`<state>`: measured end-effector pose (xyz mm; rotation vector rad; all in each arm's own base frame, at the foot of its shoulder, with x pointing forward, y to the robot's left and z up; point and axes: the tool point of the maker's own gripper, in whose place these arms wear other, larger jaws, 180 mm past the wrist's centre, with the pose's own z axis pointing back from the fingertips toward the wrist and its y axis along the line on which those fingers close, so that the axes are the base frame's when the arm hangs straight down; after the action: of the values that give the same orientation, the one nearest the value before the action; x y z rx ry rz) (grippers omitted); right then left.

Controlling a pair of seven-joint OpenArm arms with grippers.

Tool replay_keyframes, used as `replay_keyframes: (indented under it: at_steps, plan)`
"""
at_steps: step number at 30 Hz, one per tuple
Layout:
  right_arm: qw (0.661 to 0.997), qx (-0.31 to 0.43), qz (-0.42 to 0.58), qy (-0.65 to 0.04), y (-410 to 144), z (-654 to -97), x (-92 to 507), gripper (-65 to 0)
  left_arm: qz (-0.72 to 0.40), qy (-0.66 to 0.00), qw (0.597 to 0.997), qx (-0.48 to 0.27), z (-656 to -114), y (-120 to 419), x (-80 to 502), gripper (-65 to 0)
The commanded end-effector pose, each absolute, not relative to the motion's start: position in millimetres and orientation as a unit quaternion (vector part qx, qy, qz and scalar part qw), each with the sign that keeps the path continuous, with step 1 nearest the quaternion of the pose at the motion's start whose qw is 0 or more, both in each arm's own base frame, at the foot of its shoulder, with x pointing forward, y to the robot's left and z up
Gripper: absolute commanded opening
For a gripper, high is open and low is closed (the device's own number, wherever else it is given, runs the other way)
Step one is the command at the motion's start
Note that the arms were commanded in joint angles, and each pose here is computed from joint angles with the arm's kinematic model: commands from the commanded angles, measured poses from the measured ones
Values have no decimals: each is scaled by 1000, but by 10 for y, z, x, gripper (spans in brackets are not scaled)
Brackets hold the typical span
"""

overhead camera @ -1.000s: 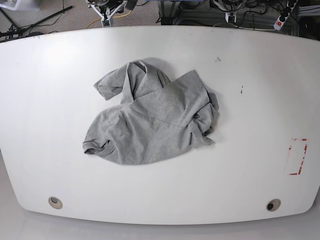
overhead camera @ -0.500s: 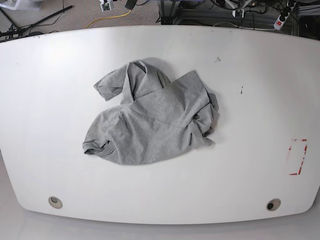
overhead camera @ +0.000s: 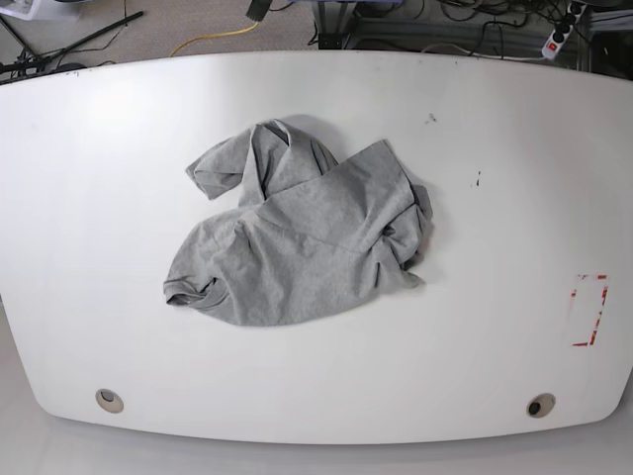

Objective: Fold the T-shirt properly

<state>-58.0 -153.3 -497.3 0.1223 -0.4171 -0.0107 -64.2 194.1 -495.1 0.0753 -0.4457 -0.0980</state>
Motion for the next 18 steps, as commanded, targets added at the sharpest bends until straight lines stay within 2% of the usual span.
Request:
replay_keyframes:
  at_steps: [1,8,18]
  plan:
    - [971,66,-28,-227,-1546,-4789,-571,-528,-54,-230,971,39,-4793,1943,-674,-246]
    - [960,76,-47,-267,-1535,-4325,-469,-528,-19,-258,966,24,-4379,1920,-638,-246]
    - [939,88,-56,-329,-1494,-3807,-146,-528,-15,-356,934,-13,-3721,1910,-4,-246]
